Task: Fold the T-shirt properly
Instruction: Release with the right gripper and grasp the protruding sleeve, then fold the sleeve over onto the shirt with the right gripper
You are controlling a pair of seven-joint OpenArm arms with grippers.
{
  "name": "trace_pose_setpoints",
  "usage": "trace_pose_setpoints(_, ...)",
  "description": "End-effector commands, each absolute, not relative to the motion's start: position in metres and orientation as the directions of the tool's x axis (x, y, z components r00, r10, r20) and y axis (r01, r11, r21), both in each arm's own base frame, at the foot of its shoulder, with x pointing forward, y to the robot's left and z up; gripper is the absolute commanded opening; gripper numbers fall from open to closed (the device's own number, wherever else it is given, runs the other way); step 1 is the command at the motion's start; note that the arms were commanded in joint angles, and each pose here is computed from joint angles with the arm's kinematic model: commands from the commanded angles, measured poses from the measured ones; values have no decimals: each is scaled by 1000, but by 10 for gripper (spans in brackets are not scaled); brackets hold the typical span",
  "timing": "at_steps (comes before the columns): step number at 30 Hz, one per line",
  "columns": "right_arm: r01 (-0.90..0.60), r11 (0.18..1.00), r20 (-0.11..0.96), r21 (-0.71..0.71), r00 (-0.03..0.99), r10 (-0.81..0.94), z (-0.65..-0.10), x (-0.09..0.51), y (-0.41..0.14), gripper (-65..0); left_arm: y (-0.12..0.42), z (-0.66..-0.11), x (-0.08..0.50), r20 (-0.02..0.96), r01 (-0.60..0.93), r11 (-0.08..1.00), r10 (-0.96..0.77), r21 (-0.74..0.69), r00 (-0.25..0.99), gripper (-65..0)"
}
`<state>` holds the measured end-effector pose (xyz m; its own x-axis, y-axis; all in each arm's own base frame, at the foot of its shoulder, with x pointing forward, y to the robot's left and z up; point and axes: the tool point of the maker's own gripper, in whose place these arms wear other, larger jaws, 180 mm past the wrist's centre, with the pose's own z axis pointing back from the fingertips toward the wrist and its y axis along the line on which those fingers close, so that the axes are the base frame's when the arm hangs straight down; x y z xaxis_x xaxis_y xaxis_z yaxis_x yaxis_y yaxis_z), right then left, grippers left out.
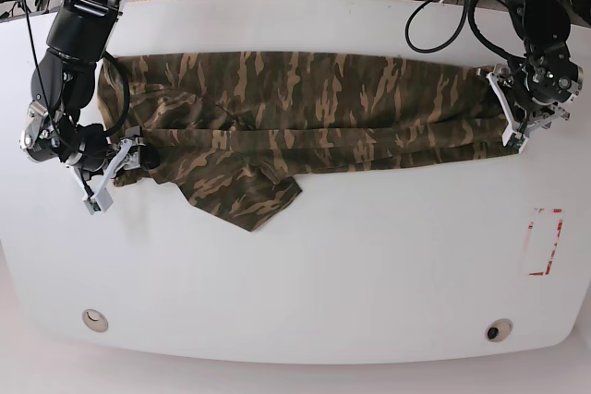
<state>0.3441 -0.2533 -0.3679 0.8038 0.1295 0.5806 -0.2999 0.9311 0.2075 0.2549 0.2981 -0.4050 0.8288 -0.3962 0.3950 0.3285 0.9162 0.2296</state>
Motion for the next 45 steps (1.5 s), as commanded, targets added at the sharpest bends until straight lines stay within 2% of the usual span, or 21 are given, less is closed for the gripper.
trace_pose_setpoints(1,-316,930,635,186,761,132,-347,358,-252,-165,306,-398,257,382,330,907,-412,263,827,-318)
trace_pose_setpoints(10,-358,911,704,206,701,116,-322,391,-223,-163,306,-397,257,383,330,906,-413,264,826,-318)
trace_pose_setpoints(16,-394,896,704,207,696,143,-321,421,-207,-163,306,-397,257,383,330,906,-413,264,826,-318)
trace_pose_setpoints(29,-397,872,661,287,741,120,-363,444,-180,-165,306,-397,257,383,330,906,-413,264,826,-318)
trace_pose_setpoints(43,-470,816,710,337,696,107,-374,453,-119,-170,306,-397,258,385,330,906,-413,264,826,-318)
trace_pose_setpoints(45,-473,813,712,340,694,107,-373,453,-116,-195,306,-398,257,384,330,907,-412,263,826,-318)
